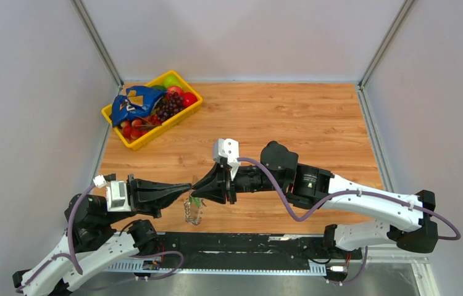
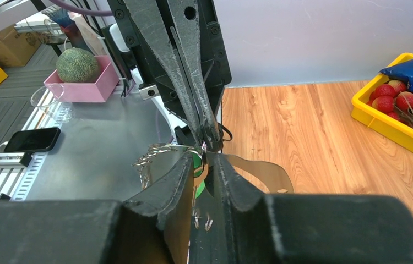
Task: Put the keys on the keyring
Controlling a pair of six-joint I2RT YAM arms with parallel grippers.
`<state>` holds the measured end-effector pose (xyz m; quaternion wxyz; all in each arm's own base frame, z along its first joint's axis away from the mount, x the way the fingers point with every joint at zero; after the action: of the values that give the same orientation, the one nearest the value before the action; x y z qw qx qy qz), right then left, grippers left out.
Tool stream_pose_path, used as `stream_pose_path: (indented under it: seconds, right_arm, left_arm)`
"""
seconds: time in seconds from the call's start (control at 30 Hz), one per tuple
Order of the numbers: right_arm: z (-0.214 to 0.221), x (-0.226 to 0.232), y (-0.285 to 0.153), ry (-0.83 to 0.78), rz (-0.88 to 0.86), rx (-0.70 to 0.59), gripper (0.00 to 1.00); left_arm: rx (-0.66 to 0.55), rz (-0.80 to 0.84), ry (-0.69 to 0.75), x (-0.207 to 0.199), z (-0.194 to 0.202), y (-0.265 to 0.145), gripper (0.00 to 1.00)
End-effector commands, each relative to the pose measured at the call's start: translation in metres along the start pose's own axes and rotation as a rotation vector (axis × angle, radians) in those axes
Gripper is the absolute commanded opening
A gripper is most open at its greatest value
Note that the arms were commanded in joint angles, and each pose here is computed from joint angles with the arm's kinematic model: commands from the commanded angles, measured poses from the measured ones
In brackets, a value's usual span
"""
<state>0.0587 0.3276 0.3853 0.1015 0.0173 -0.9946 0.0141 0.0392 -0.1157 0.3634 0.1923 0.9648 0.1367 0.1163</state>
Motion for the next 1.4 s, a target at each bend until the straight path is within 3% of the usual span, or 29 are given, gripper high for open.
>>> stream_pose_path:
  seconds: [0.0, 0.13, 0.5, 0.73, 0.93, 1.13, 1.37]
  right_arm:
    - [-0.021, 0.009, 0.0, -0.009, -0.04, -0.071, 0.2]
    - [-0.021, 0.008, 0.001, -0.011, -0.041, -0.07, 0.0]
    - [-0.021, 0.012, -0.006, -0.044, -0.067, -0.054, 0.0]
    - [-0.001, 0.007, -0.014, -0.068, -0.049, 0.117, 0.0]
    - [0.014, 0.007, -0.02, -0.076, -0.082, 0.281, 0.0]
    - [0.029, 0.009, -0.024, -0.067, -0.129, 0.388, 0.0]
    - [0.028, 0.006, -0.024, -0.058, -0.11, 0.397, 0.0]
  left_arm:
    - [-0.077, -0.014, 0.036, 0.002, -0.015, -0.001, 0.0]
    - [-0.08, -0.016, 0.038, 0.002, -0.015, -0.002, 0.0]
    - [-0.044, -0.003, 0.017, -0.001, -0.013, -0.004, 0.0]
    - [0.089, 0.045, -0.008, -0.005, -0.01, -0.009, 0.25]
    - [0.211, 0.117, -0.007, -0.009, -0.012, -0.009, 0.37]
    - [0.364, 0.222, -0.08, -0.014, 0.0, -0.001, 0.37]
    - [0.47, 0.263, -0.145, -0.015, 0.016, 0.007, 0.38]
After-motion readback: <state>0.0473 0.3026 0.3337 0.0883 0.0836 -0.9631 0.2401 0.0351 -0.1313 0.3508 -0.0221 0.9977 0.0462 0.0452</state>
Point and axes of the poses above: each gripper's point midway between its finger pads, its own y axis out along the fingers, its own x axis along the line the jaws close on, z = x × y, the point moved 8 cm from there along -y, back along the fingers, and after that the axes turned 6 degrees about y, right-handed, at the moved point
